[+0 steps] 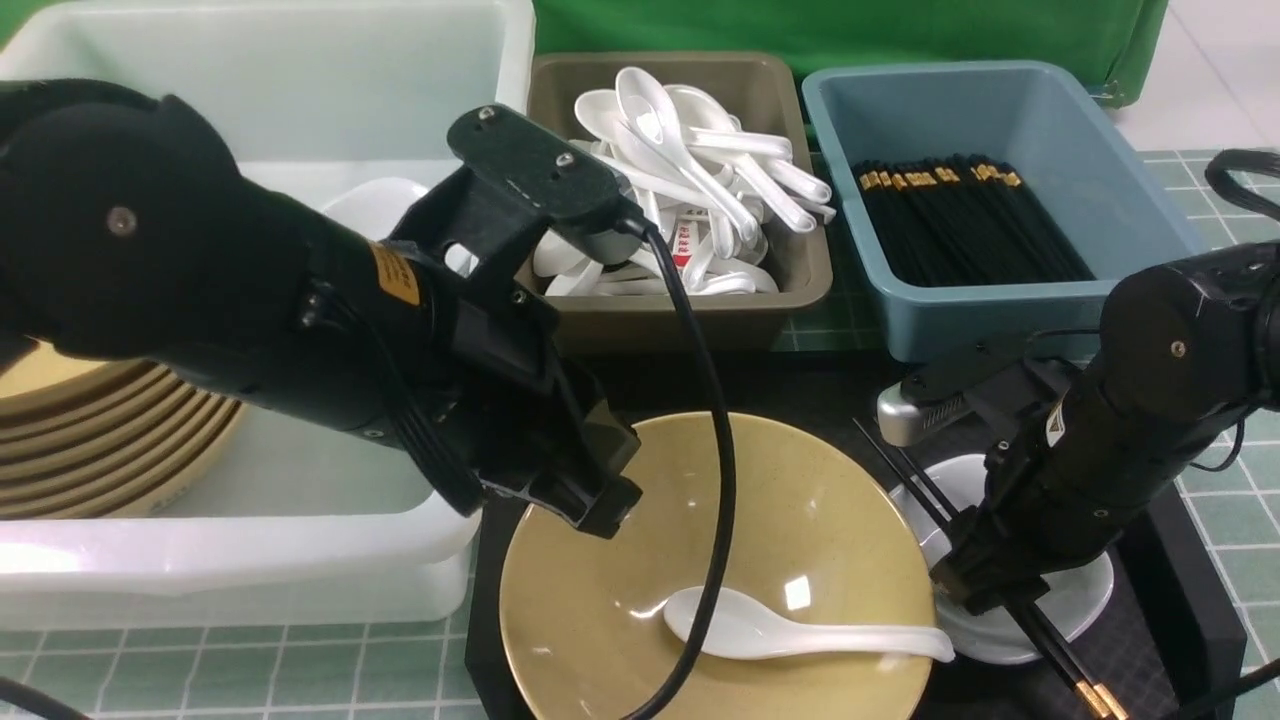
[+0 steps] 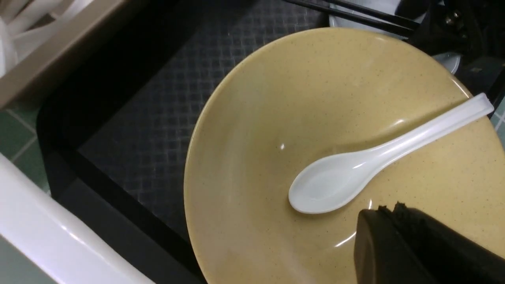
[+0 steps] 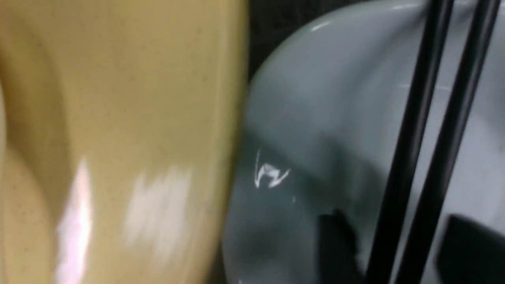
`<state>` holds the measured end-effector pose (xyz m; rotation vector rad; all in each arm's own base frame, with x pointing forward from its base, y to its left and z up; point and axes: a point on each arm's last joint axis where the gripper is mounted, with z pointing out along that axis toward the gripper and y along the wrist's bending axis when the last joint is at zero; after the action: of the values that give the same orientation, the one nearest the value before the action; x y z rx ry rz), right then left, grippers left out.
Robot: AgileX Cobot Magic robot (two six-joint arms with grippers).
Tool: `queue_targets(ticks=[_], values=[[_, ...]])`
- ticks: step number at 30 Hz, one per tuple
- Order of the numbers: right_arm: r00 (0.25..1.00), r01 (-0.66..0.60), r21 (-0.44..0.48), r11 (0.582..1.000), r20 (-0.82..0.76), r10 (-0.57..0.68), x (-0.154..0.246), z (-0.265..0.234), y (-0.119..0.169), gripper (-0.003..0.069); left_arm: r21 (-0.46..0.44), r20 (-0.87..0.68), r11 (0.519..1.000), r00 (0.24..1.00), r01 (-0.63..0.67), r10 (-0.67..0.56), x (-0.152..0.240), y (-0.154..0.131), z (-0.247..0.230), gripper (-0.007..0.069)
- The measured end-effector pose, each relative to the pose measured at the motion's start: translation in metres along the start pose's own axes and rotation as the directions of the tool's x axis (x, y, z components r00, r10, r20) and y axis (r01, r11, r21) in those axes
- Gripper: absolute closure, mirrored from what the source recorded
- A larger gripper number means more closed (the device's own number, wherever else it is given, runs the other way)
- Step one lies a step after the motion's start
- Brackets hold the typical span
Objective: On blue table put chopsticks spoon bowls plates into blue grey white boxes.
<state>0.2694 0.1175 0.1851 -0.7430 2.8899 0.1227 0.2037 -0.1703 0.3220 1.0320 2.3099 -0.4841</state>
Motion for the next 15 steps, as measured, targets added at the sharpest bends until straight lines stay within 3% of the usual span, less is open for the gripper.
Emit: queue_targets(ticks=[2, 9, 15], values=[[1.000, -0.009, -0.001, 1.000, 0.003, 0.009, 0.000, -0.005, 0.000, 0.0508, 0.000, 0.001, 1.000, 1.000, 0.000, 0.000, 0.000, 0.000, 0.000, 0.0637], [0.999, 0.013, 0.012, 1.000, 0.047, -0.014, 0.006, -0.055, 0.003, 0.0501, -0.014, 0.079, 1.000, 0.997, -0.015, 0.016, -0.022, 0.001, -0.011, 0.0637], [0.960, -0.003, 0.094, 0.996, 0.281, -0.024, -0.022, -0.121, -0.006, 0.0501, -0.052, 0.216, 0.998, 0.976, -0.026, 0.037, -0.072, 0.010, -0.012, 0.0637]])
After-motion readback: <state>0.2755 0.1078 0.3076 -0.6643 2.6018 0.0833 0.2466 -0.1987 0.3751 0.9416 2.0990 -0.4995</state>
